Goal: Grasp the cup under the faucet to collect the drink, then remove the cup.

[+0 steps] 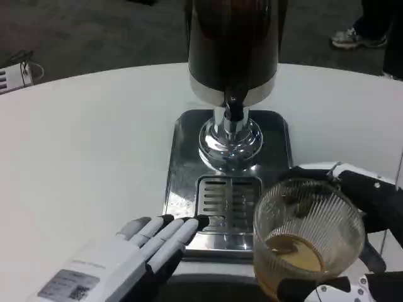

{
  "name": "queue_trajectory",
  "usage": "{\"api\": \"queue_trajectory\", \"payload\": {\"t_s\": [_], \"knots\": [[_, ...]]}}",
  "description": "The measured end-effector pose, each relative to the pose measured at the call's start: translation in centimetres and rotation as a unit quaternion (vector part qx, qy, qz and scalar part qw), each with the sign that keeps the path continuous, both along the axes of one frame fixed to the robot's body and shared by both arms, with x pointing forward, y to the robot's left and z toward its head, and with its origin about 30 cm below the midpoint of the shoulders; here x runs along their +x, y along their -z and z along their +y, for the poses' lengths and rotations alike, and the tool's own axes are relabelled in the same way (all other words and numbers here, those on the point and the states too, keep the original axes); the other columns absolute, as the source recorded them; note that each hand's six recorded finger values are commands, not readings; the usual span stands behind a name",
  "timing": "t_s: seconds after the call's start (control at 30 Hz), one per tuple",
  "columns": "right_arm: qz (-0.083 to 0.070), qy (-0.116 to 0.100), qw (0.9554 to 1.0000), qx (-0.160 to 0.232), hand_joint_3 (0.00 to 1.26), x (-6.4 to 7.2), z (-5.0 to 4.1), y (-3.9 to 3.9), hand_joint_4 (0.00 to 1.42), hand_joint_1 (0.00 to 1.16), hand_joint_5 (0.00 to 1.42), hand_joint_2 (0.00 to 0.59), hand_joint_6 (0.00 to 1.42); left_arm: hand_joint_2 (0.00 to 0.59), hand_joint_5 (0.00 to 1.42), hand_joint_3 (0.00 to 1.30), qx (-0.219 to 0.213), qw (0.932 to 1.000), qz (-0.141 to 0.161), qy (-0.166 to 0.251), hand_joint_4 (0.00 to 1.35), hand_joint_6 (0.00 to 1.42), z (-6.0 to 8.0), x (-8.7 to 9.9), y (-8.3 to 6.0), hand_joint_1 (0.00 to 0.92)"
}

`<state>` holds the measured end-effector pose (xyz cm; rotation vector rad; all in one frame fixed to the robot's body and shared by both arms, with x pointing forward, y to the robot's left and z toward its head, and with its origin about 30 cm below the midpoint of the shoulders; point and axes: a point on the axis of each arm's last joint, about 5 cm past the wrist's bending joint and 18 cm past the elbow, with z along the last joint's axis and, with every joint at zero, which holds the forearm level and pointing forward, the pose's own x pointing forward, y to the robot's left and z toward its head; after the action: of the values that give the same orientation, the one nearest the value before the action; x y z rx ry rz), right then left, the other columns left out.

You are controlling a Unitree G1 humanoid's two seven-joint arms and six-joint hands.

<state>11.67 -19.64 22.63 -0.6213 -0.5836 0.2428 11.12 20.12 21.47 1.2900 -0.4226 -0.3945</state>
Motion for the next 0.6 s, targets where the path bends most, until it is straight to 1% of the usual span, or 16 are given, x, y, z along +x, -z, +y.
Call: {"api": "queue_trajectory", "payload": {"t_s": [0.6], "knots": [[-0.006, -0.002, 1.0000, 0.000, 1.09, 0.12, 0.05, -0.14, 1.32, 0.91, 1.42, 0.236, 1.42, 0.068, 0.00, 0.00, -0.011, 0.9999, 0.004, -0.006, 0.00, 0.00, 0.31, 0.42, 0.06, 0.000]]}}
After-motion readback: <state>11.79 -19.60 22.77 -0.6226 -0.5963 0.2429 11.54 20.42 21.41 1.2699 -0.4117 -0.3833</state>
